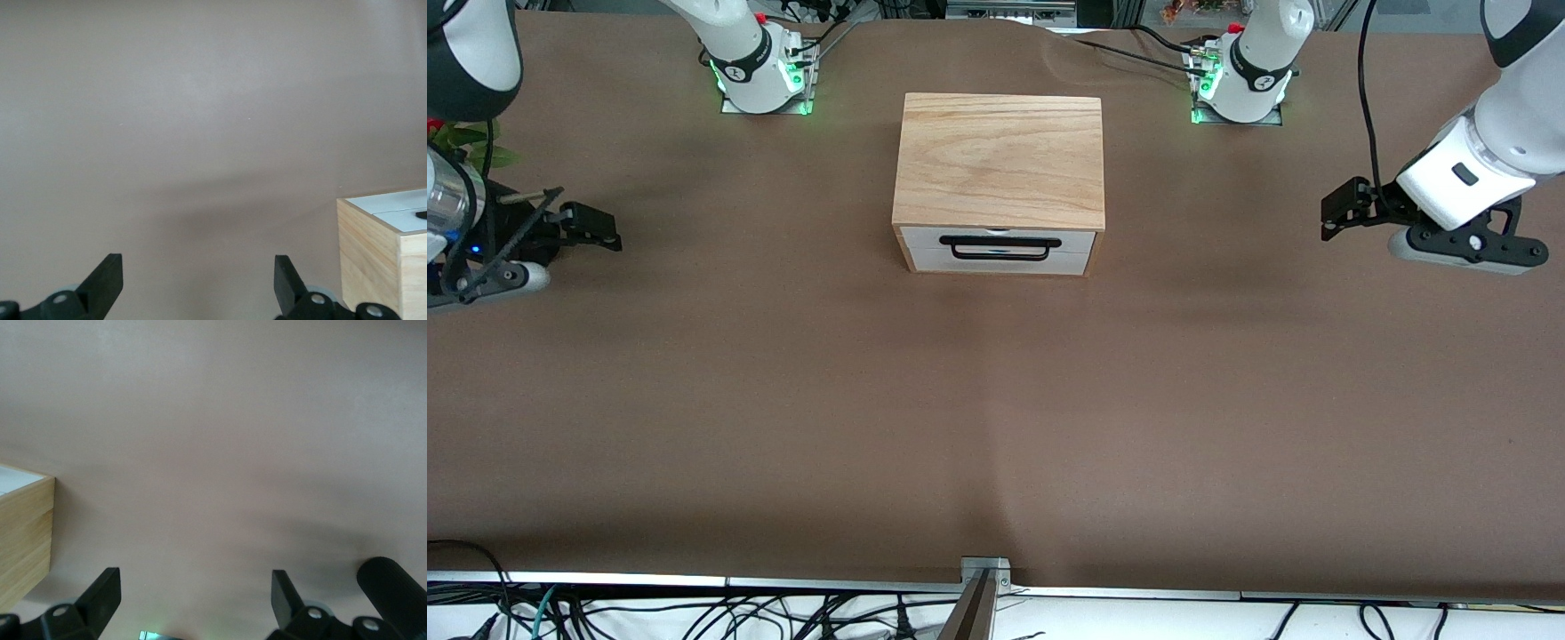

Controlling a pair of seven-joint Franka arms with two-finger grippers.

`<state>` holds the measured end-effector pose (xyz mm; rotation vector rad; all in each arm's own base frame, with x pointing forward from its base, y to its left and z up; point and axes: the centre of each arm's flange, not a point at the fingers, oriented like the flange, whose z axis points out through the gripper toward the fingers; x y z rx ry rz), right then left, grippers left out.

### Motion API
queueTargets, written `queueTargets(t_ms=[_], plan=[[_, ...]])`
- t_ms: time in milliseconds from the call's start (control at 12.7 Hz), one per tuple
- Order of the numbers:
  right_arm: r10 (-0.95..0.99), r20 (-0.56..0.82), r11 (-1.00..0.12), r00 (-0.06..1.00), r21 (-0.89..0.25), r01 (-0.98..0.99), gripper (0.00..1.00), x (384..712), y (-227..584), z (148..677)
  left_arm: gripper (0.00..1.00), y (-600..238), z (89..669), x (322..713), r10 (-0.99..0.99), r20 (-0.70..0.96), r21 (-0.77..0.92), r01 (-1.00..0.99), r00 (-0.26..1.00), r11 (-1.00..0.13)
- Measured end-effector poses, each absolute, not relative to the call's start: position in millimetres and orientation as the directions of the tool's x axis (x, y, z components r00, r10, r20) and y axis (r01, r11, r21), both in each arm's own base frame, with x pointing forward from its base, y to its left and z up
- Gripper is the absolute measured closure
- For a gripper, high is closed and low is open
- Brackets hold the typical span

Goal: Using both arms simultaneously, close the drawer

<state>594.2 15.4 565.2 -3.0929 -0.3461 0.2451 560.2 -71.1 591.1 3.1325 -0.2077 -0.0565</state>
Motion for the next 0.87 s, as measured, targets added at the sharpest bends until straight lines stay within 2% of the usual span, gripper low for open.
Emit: queueTargets(t_ms=[315,867], plan=[[0.227,-0.16,-0.974,0.961,-0.018,0.227,0.0,582.6,30.2,568.1,0.0,-78.5,593.2,560.6,-0.147,-0.019,-0.006,-0.147,0.989,-0.989],[0.234,-0.146,-0.972,0.961,0.002,0.236,0.0,583.2,54.4,567.3,0.0,-77.8,591.8,561.5,-0.146,-0.02,-0.006,-0.146,0.989,-0.989]])
